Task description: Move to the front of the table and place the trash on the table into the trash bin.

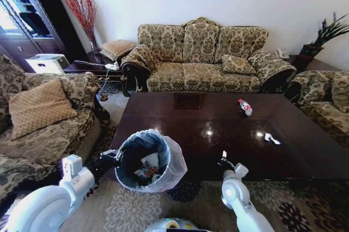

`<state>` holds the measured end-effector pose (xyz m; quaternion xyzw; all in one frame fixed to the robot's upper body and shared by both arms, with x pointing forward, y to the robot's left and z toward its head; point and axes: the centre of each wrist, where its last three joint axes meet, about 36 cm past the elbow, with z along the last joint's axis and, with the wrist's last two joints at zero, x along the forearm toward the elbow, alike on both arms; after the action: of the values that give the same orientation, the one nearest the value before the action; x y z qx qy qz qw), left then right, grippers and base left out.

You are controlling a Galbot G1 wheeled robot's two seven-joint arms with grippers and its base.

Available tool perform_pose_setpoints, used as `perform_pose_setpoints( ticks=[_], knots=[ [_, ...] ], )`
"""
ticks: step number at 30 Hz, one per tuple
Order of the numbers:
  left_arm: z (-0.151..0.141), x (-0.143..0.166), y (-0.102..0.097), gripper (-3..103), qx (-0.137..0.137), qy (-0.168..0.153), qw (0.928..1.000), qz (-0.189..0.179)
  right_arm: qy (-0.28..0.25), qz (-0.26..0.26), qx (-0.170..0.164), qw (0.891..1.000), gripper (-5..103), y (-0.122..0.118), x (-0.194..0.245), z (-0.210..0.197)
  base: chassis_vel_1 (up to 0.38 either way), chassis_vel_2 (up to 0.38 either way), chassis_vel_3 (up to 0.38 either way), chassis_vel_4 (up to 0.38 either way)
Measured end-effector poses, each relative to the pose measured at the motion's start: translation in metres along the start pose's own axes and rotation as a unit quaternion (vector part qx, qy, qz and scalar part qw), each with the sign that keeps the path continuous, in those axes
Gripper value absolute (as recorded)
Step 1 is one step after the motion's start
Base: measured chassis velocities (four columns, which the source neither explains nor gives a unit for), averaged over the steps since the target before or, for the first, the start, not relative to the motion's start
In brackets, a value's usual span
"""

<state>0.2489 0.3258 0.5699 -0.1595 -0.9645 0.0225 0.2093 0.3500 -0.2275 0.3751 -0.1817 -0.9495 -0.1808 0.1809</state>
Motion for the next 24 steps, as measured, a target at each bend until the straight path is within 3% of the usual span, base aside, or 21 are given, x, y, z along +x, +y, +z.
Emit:
perform_pose_setpoints(
  ticks=[2, 4, 6, 7, 9, 10, 11, 12, 13, 14, 15, 16, 17, 18, 22, 24],
  knots=[
    [0.0, 0.0, 0.0, 0, -0.001, 0.0, 1.0, 0.0, -0.054, -0.05, 0.011, 0.997, 0, 0.008, 0.014, -0.014, 0.0, 0.0, 0.0, 0.0],
    [0.0, 0.0, 0.0, 0, -0.002, 0.001, 1.0, 0.001, -0.073, -0.075, 0.013, 0.994, 0, 0.01, 0.019, -0.019, 0.0, 0.0, 0.0, 0.0],
    [-0.001, 0.0, 0.0, 0, -0.005, 0.004, 1.0, 0.001, -0.174, -0.234, 0.028, 0.956, 0, 0.023, 0.043, -0.043, 0.0, 0.0, 0.0, 0.0],
    [-0.001, 0.0, 0.0, 0, -0.005, 0.004, 1.0, 0.001, -0.174, -0.234, 0.028, 0.956, 0, 0.023, 0.043, -0.043, 0.0, 0.0, 0.0, 0.0],
    [-0.001, 0.0, 0.0, 0, -0.01, 0.01, 0.9999, 0.002, -0.228, -0.362, 0.042, 0.903, 0, 0.036, 0.062, -0.064, 0.0, 0.0, 0.0, 0.0],
    [-0.003, 0.0, 0.001, 0, -0.014, 0.016, 0.9998, 0.001, -0.253, -0.451, 0.051, 0.854, 0, 0.048, 0.079, -0.082, 0.0, 0.0, 0.0, 0.0],
    [-0.003, 0.0, 0.001, 0, -0.014, 0.016, 0.9998, 0.001, -0.253, -0.451, 0.051, 0.854, 0, 0.048, 0.079, -0.082, 0.0, 0.0, 0.0, 0.0],
    [-0.004, 0.0, 0.002, 0, -0.013, 0.02, 0.9997, 0.002, -0.259, -0.489, 0.052, 0.832, 0, 0.053, 0.087, -0.089, 0.0, 0.0, 0.0, 0.0],
    [-0.008, 0.0, 0.003, 0, -0.01, 0.028, 0.9996, 0.002, -0.264, -0.566, 0.055, 0.779, 0, 0.065, 0.106, -0.103, 0.0, 0.0, 0.0, 0.0],
    [-0.011, 0.0, 0.003, 0, -0.009, 0.032, 0.9994, 0.002, -0.261, -0.597, 0.057, 0.756, 0, 0.071, 0.114, -0.108, 0.0, 0.0, 0.0, 0.0],
    [-0.012, 0.0, 0.004, 0, -0.01, 0.035, 0.9993, 0.002, -0.258, -0.617, 0.057, 0.742, 0, 0.075, 0.119, -0.11, 0.0, 0.0, 0.0, 0.0],
    [-0.012, 0.0, 0.004, 0, -0.01, 0.035, 0.9993, 0.002, -0.258, -0.617, 0.057, 0.742, 0, 0.075, 0.119, -0.11, 0.0, 0.0, 0.0, 0.0],
    [-0.016, 0.0, 0.005, 0, -0.014, 0.04, 0.9991, 0.0, -0.241, -0.663, 0.062, 0.706, 0, 0.084, 0.129, -0.109, 0.0, 0.0, 0.0, 0.0],
    [-0.017, 0.0, 0.005, 0, -0.015, 0.041, 0.999, 0.0, -0.227, -0.683, 0.068, 0.691, 0, 0.088, 0.132, -0.103, 0.0, 0.0, 0.0, 0.0],
    [-0.017, 0.001, 0.006, 0, -0.014, 0.041, 0.9991, -0.002, -0.198, -0.697, 0.085, 0.684, 0, 0.094, 0.131, -0.082, 0.0, 0.0, 0.0, 0.0],
    [-0.016, 0.001, 0.006, 0, -0.01, 0.04, 0.9992, -0.003, -0.171, -0.694, 0.105, 0.691, 0, 0.096, 0.129, -0.057, 0.0, 0.0, 0.0, 0.0]
  ],
)
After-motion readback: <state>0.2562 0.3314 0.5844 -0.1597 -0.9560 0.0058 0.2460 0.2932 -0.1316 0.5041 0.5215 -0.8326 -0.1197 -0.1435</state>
